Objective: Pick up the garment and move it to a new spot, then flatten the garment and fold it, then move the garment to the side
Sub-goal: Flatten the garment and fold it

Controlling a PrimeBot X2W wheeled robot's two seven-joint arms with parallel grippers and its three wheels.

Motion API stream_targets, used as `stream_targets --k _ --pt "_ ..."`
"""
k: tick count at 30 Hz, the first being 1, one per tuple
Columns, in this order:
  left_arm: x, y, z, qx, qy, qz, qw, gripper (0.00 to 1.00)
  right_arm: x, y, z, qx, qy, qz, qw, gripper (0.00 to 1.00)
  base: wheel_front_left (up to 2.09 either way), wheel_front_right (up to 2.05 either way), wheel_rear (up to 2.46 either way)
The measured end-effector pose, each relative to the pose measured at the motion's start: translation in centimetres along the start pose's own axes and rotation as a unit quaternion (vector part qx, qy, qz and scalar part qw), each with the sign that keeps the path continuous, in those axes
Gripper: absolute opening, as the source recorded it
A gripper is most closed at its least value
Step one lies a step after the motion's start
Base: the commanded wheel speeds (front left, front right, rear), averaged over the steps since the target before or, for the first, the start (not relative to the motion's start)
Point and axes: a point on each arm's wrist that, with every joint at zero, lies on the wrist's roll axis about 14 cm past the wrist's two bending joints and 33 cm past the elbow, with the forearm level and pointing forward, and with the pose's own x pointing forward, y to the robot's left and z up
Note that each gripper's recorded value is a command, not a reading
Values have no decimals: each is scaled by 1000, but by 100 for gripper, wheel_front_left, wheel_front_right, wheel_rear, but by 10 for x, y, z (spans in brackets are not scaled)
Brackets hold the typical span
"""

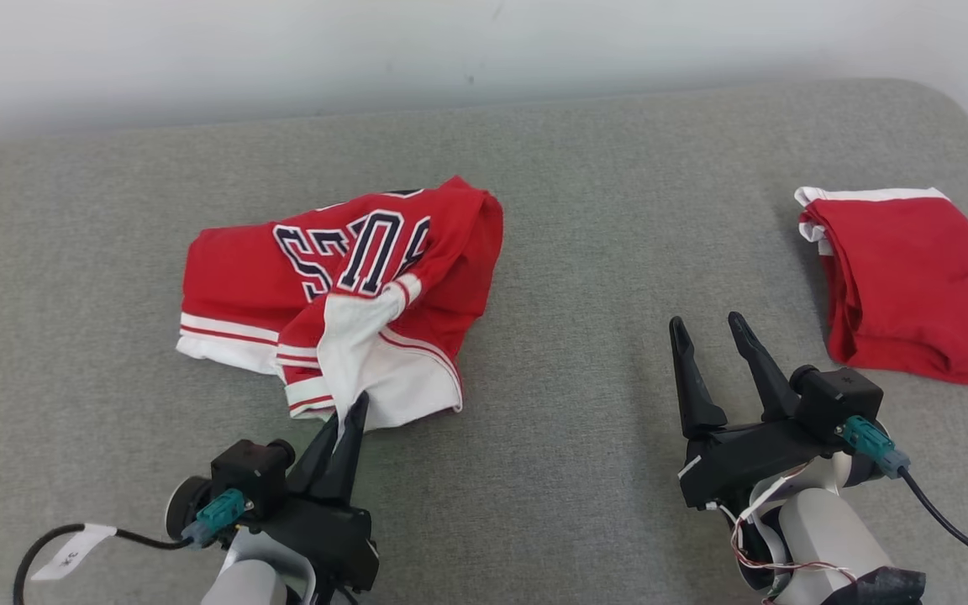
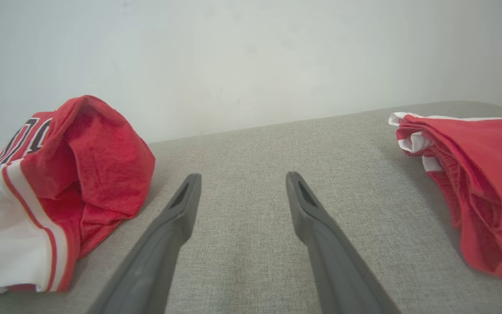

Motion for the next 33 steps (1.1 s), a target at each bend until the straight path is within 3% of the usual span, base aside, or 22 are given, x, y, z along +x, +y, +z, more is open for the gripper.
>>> stream_targets --k 5,9,15,20,29,33 --pt "-7 2 22 37 -31 1 999 0 3 10 0 6 -2 11 1000 100 0 0 0" --pt "-8 12 43 96 -53 4 994 0 6 20 0 13 -3 21 1000 100 0 0 0" --pt "-6 49 110 248 -106 22 963 0 7 34 3 25 -8 33 999 100 0 0 0" --pt "-15 70 144 303 -130 49 943 0 5 40 6 31 -12 36 999 100 0 0 0" --pt "-68 154 201 400 -134 166 891 0 2 54 7 44 -15 47 998 100 0 0 0" --pt "-96 177 185 395 -108 203 890 4 6 65 6 46 -14 62 997 100 0 0 0"
